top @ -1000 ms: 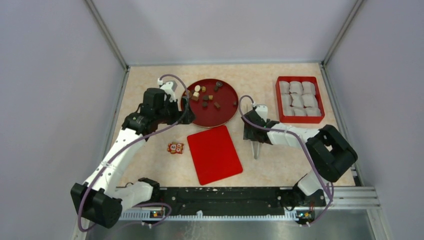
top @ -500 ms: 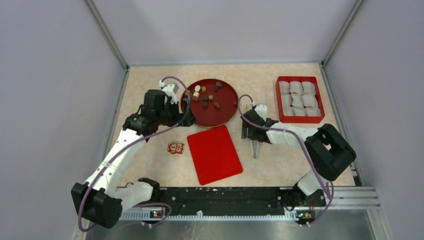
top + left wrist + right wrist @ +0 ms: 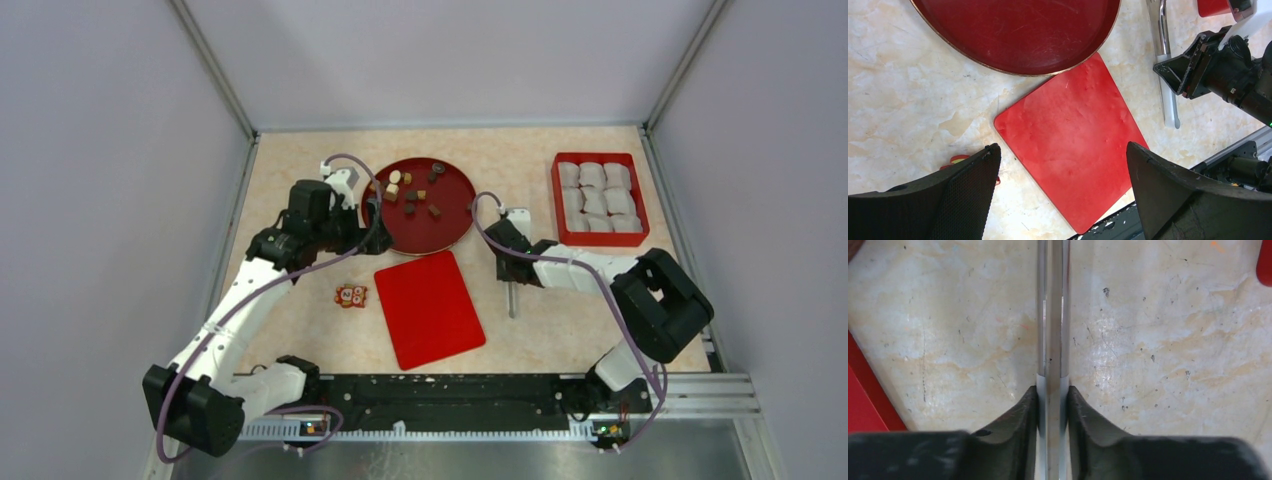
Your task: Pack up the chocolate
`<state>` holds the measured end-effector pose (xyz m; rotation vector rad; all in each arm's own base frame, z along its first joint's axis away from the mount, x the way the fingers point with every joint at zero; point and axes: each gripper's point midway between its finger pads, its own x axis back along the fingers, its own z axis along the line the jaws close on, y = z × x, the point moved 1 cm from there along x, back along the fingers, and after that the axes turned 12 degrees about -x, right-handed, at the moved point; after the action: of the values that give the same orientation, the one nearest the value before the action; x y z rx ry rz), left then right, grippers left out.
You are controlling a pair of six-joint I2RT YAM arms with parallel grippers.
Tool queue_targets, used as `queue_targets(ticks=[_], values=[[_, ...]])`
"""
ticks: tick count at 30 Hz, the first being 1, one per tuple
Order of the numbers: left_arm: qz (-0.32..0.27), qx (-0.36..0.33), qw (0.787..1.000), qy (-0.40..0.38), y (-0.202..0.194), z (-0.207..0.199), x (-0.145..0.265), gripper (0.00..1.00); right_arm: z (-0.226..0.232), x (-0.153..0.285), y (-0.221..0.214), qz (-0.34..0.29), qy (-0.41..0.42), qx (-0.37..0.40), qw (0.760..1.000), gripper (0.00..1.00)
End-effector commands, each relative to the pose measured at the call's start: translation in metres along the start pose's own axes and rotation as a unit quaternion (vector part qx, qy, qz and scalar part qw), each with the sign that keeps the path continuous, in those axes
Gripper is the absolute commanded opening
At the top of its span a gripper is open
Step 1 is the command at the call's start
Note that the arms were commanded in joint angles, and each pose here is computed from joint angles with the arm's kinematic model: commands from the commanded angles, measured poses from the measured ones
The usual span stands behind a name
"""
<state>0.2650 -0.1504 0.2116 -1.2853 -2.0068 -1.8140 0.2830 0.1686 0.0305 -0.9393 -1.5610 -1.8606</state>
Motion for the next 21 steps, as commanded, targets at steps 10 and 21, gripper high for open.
queue_targets(ticks=[10,21], values=[[-0.014,-0.018,0.999,-0.034,-0.002,-0.010,0.004,0.99,0.008,0.044,0.030,-0.009,0.033,0.039,0.999,0.00],[-0.021,0.011,1.000,-0.013,-0.006,-0.003,0.000,0.99,0.038,0.091,0.064,-0.017,0.112,0.035,0.993,0.00]])
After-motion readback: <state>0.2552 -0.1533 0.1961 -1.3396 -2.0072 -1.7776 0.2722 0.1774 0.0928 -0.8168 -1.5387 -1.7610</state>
